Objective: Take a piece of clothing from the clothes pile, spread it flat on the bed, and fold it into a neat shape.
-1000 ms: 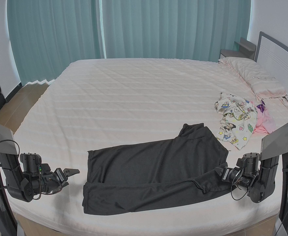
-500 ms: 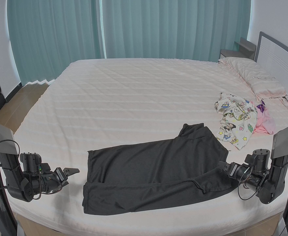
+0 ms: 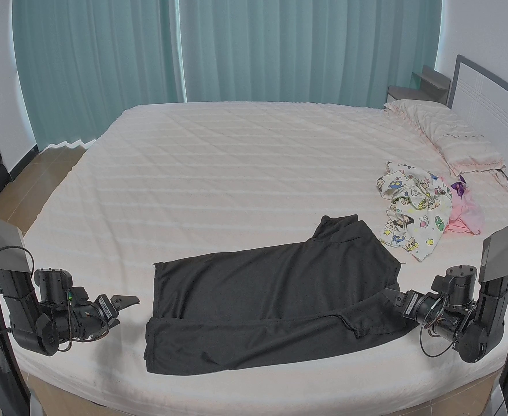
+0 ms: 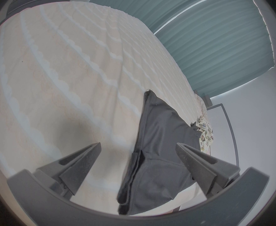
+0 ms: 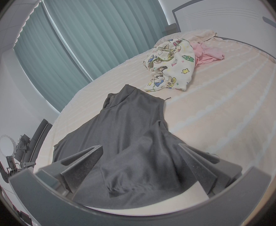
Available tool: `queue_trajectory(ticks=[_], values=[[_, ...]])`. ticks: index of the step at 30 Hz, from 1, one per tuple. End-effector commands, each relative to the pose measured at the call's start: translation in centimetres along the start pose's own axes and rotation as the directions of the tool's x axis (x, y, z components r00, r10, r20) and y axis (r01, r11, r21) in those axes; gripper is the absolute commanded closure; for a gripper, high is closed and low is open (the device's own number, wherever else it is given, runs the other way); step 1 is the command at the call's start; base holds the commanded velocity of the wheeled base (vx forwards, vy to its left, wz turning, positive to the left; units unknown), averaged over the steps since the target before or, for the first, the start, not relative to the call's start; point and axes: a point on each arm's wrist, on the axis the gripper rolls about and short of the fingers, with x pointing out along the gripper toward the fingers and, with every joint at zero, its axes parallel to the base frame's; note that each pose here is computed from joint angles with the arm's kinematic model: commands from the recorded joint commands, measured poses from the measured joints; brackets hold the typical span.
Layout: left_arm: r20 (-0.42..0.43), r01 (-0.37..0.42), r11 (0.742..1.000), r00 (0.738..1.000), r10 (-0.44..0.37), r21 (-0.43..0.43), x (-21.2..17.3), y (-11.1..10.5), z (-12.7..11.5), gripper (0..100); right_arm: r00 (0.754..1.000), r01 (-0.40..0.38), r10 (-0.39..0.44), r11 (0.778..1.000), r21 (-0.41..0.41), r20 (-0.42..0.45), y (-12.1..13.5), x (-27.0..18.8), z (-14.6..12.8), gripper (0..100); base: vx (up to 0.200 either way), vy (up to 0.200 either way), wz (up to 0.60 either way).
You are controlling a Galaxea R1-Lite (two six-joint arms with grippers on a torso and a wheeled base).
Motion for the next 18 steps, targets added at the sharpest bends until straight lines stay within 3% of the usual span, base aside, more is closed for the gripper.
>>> queue_trajectory(ticks=[1,8,18], values=[[0.001,0.001,1.000,1.000,-0.001,0.000,-0.04,-0.04,0.00,0,1.000,-0.005,0.005,1.000,0.000,0.008,0.06,-0.05,0.06,0,-0.200,-0.200,0.00],[0.004,0.002,1.000,1.000,-0.002,0.003,-0.10,-0.07,-0.01,0,1.000,-0.007,0.007,1.000,0.000,0.014,0.12,-0.13,0.18,0,-0.200,-0.200,0.00],[0.077,-0.025,0.999,0.997,0.023,0.022,-0.04,-0.14,0.38,0,1.000,-0.021,0.021,1.000,0.011,0.006,0.54,-0.15,-0.06,0,0.000,0.000,0.00]])
